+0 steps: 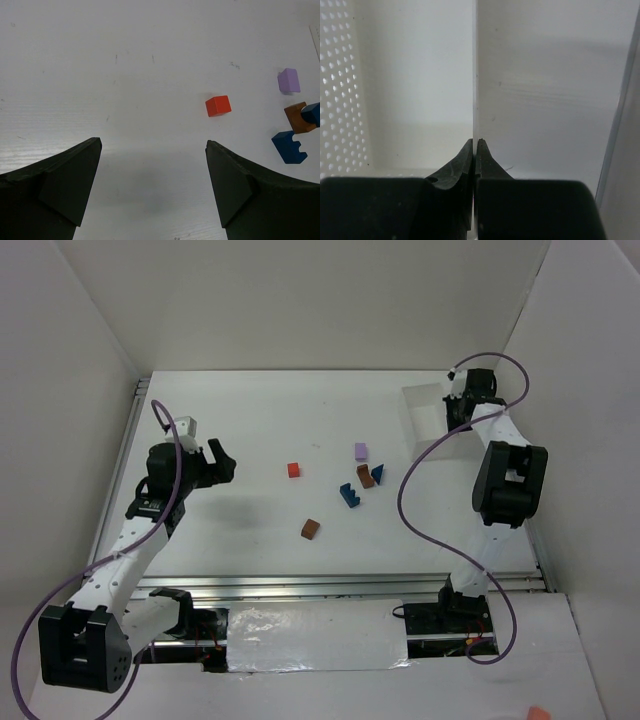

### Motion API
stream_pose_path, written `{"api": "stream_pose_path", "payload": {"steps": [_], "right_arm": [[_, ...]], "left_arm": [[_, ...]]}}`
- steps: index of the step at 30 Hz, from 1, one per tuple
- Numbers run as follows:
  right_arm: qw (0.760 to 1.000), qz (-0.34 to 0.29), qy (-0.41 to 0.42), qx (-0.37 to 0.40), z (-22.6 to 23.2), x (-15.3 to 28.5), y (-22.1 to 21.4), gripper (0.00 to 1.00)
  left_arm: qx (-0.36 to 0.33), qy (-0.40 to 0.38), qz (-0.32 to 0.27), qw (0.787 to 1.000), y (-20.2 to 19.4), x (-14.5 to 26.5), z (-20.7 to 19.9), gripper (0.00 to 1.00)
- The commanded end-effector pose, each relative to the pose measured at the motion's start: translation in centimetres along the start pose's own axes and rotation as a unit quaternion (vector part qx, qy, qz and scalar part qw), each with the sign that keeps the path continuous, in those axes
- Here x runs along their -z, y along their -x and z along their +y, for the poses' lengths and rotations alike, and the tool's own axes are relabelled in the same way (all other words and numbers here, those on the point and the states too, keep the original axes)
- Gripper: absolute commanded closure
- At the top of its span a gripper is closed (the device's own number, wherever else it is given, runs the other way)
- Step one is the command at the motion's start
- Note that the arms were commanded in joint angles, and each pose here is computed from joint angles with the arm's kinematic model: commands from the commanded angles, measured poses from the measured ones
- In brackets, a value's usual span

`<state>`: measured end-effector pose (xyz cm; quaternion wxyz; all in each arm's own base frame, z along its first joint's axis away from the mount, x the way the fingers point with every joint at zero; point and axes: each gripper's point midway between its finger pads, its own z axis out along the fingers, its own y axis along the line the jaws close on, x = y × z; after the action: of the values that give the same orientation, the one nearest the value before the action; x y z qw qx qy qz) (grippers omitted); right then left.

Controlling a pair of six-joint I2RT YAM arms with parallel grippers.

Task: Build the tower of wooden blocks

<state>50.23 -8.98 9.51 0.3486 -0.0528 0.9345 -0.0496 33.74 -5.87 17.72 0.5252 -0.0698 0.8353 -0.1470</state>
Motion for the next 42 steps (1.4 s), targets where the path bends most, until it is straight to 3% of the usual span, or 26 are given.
{"api": "stream_pose_path", "payload": {"steps": [1,11,13,15,19,22,24,26,29,36,42], "right_arm": [[0.998,-0.029,-0.044,-0.019,-2.5,0.6,2.2,1.00],[0.995,-0.030,-0.093,-0.029,-6.8,2.3,0.7,0.96],[0.995,-0.027,-0.089,-0.029,-6.7,2.5,0.5,0.86],[0.996,-0.026,-0.079,-0.025,-6.5,2.6,0.8,0.63],[0.997,-0.034,-0.062,-0.028,-5.9,3.6,1.8,0.51],[0.998,-0.037,-0.050,-0.021,-4.7,5.5,3.0,0.36],[0.997,-0.061,-0.044,-0.004,-2.9,7.5,5.2,0.10],[0.996,-0.077,-0.035,0.009,-0.2,9.3,6.9,0.00],[0.996,-0.084,-0.015,0.005,4.4,10.4,8.3,0.00],[0.991,-0.048,0.079,-0.095,16.6,8.4,6.5,0.00],[0.989,0.009,0.130,-0.072,24.3,5.9,4.4,0.03]], "left_arm": [[-0.019,-0.014,-0.039,0.999,3.0,0.6,-0.9,0.01],[-0.019,-0.006,-0.037,0.999,2.7,1.0,-0.6,0.01],[-0.020,-0.008,-0.035,0.999,2.7,0.9,-0.7,0.01],[-0.019,-0.006,-0.034,0.999,2.7,0.9,-0.6,0.01],[-0.020,-0.005,-0.028,0.999,2.5,0.7,-0.6,0.01],[-0.019,-0.006,-0.033,0.999,2.7,0.8,-0.6,0.01],[-0.019,-0.008,-0.033,0.999,2.8,0.8,-0.7,0.01],[-0.017,-0.013,-0.036,0.999,2.9,0.8,-0.9,0.01],[-0.013,-0.029,-0.044,0.999,3.1,0.6,-1.5,0.01],[-0.011,-0.042,-0.033,0.999,2.6,0.4,-1.9,0.01],[-0.011,-0.052,-0.034,0.998,2.2,0.2,-2.1,0.01]]}}
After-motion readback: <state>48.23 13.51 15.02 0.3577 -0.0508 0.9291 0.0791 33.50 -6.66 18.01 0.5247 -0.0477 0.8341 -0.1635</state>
